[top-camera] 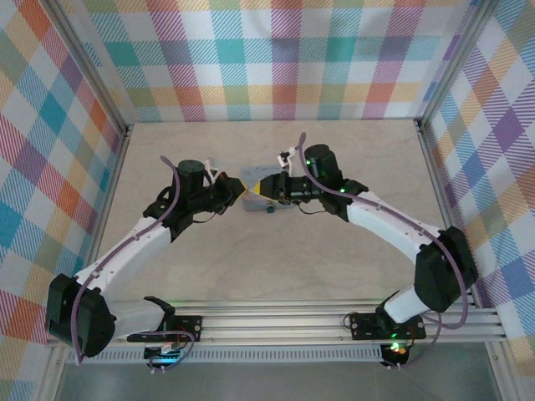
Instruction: Unlock the padlock with the key
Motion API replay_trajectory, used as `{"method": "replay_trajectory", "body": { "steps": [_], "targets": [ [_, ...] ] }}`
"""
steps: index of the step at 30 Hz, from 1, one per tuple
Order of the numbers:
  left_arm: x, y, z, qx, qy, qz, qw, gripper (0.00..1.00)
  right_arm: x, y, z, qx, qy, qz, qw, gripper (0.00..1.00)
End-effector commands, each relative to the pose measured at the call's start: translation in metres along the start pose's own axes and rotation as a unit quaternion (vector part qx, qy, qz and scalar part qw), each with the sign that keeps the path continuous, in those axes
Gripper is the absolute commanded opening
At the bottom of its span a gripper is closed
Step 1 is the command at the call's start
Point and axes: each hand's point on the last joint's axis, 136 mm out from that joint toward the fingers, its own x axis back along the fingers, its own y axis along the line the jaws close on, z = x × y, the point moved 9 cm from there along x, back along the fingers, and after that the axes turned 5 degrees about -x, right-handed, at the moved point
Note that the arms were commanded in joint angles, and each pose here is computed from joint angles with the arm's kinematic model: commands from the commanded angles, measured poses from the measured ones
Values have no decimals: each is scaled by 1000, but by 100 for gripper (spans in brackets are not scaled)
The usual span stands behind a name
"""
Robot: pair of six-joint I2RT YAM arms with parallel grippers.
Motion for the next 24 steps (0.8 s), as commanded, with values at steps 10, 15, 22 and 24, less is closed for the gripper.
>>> {"method": "replay_trajectory", "body": {
  "steps": [10,15,22,24],
  "targets": [
    [15,-21,-10,24,-30,41,998,0,-20,18,-14,-1,18,-43,999,24],
    [18,-21,-9,26,-33,46,998,0,-20,12,-12,-15,13,-24,1000,22],
    [23,-21,-7,29,-38,47,998,0,-14,1,-6,-40,-6,8,999,27],
    [24,-20,-6,32,-37,49,998,0,-15,2,-7,-41,-4,1,999,28]
  ]
}}
